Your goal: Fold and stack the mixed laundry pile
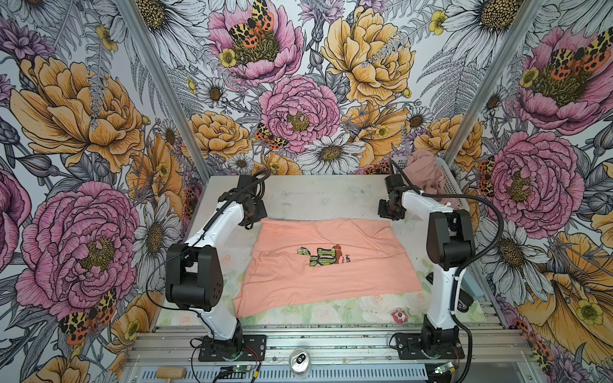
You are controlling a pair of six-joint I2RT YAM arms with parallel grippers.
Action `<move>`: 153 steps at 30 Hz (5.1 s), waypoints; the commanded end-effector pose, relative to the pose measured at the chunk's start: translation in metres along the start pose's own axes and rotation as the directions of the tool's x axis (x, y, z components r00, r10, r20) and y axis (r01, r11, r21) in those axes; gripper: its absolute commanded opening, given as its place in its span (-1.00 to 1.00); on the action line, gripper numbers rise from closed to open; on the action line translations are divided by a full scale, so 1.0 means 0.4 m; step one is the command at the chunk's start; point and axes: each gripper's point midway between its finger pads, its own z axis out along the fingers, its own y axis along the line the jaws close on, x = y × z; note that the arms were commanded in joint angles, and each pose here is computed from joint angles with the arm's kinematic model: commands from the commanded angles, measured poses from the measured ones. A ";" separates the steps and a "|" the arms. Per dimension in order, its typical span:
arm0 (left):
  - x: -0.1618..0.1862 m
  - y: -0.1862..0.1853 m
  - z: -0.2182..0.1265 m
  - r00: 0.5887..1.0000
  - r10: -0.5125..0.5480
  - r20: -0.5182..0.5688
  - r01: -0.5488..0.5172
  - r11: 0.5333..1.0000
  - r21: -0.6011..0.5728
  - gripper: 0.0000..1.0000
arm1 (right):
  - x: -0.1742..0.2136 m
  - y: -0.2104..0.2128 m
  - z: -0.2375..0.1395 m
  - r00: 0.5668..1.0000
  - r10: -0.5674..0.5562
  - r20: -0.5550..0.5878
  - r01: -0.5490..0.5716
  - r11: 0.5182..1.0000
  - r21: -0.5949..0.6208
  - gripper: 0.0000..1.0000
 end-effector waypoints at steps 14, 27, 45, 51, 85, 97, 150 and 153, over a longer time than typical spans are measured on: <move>0.001 -0.023 0.008 1.000 -0.011 0.002 0.011 0.999 0.032 -1.00 | 0.042 -0.038 0.056 0.999 0.020 -0.038 -0.016 0.996 0.089 -0.26; 0.002 -0.026 0.009 1.000 -0.015 0.002 0.015 0.999 0.035 -1.00 | 0.022 -0.025 0.073 0.999 0.033 -0.028 -0.031 0.997 0.068 -0.84; -0.139 -0.160 0.071 0.999 -0.008 0.039 0.003 0.991 0.134 -1.00 | -0.173 0.002 -0.170 0.968 0.024 0.251 -0.026 1.000 0.006 -1.00; -0.223 -0.199 0.046 0.994 -0.010 0.110 -0.009 0.986 0.166 -1.00 | -0.195 -0.001 -0.205 0.955 0.032 0.294 -0.035 0.999 0.002 -1.00; 0.094 -0.113 -0.098 0.999 -0.030 0.027 0.024 0.981 0.195 -1.00 | 0.158 -0.010 -0.257 0.991 0.048 0.122 -0.029 0.988 -0.155 -1.00; 0.243 -0.055 -0.131 0.998 -0.061 -0.015 0.063 0.977 0.206 -1.00 | 0.285 -0.078 -0.221 0.997 0.059 0.040 -0.055 0.994 -0.096 -1.00; 0.540 -0.002 -0.200 0.982 -0.112 -0.155 0.149 0.955 0.257 -1.00 | 0.344 -0.205 -0.187 0.986 0.168 0.020 -0.168 0.985 0.048 -0.21; 0.549 -0.002 -0.196 0.981 -0.103 -0.162 0.142 0.957 0.254 -1.00 | 0.331 -0.203 -0.206 0.986 0.161 0.036 -0.162 0.986 0.049 -0.20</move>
